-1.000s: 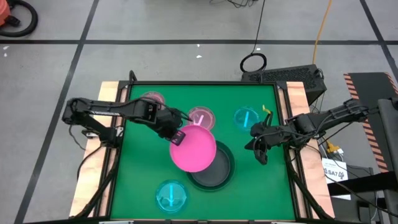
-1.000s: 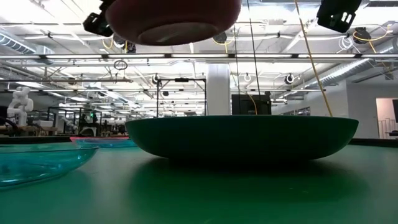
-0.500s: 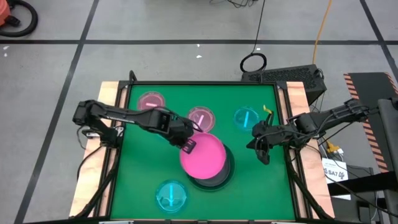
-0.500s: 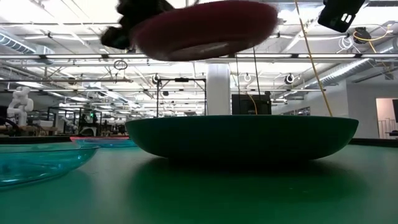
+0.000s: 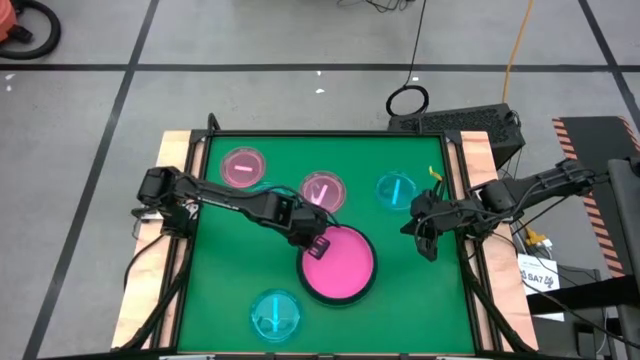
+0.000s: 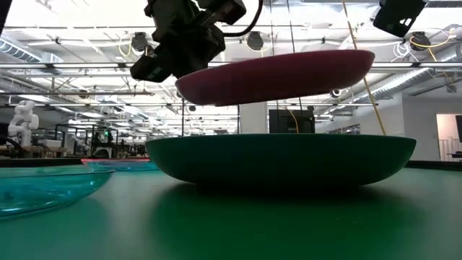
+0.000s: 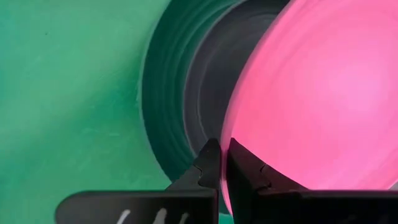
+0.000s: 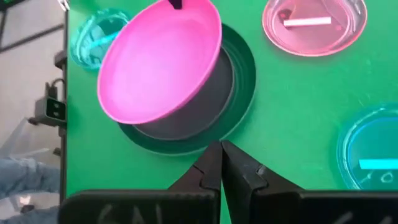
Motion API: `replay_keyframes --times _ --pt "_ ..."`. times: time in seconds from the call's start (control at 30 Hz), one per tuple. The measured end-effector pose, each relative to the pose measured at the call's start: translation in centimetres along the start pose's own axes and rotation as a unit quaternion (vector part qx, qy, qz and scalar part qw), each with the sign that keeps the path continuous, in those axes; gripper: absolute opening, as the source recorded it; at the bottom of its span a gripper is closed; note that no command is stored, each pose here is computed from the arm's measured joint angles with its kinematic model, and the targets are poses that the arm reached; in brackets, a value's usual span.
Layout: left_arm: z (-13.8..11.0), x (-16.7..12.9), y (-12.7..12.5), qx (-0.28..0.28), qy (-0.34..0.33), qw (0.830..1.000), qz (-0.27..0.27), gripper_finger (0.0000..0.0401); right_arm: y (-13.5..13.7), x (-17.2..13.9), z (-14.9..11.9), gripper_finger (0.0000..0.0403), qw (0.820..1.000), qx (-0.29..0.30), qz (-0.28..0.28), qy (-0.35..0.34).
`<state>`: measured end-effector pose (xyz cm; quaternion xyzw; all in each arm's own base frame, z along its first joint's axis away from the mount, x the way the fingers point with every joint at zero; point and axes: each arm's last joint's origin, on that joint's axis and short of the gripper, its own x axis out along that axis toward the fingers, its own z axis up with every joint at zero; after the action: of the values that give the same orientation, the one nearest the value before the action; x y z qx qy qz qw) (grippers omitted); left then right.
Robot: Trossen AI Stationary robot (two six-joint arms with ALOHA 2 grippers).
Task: Stack plastic plates
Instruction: Stack the pink plate on top of the black plate
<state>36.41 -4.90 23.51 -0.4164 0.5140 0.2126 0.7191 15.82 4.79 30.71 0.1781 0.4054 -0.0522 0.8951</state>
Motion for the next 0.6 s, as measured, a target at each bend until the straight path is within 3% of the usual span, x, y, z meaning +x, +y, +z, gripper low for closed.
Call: replay_keyframes --times 0.23,0.6 --pt "0.2 0.7 -0.5 -0.014 -0.009 1.000 -0.018 0.0010 0.0 -0.1 0.2 0.0002 1.000 -0.026 -0.003 -0.016" --pt "-0.6 2.0 -0.8 -0.016 -0.017 1.000 0.005 0.0010 0.0 -0.2 0.2 0.0002 0.999 -0.041 0.000 -0.016"
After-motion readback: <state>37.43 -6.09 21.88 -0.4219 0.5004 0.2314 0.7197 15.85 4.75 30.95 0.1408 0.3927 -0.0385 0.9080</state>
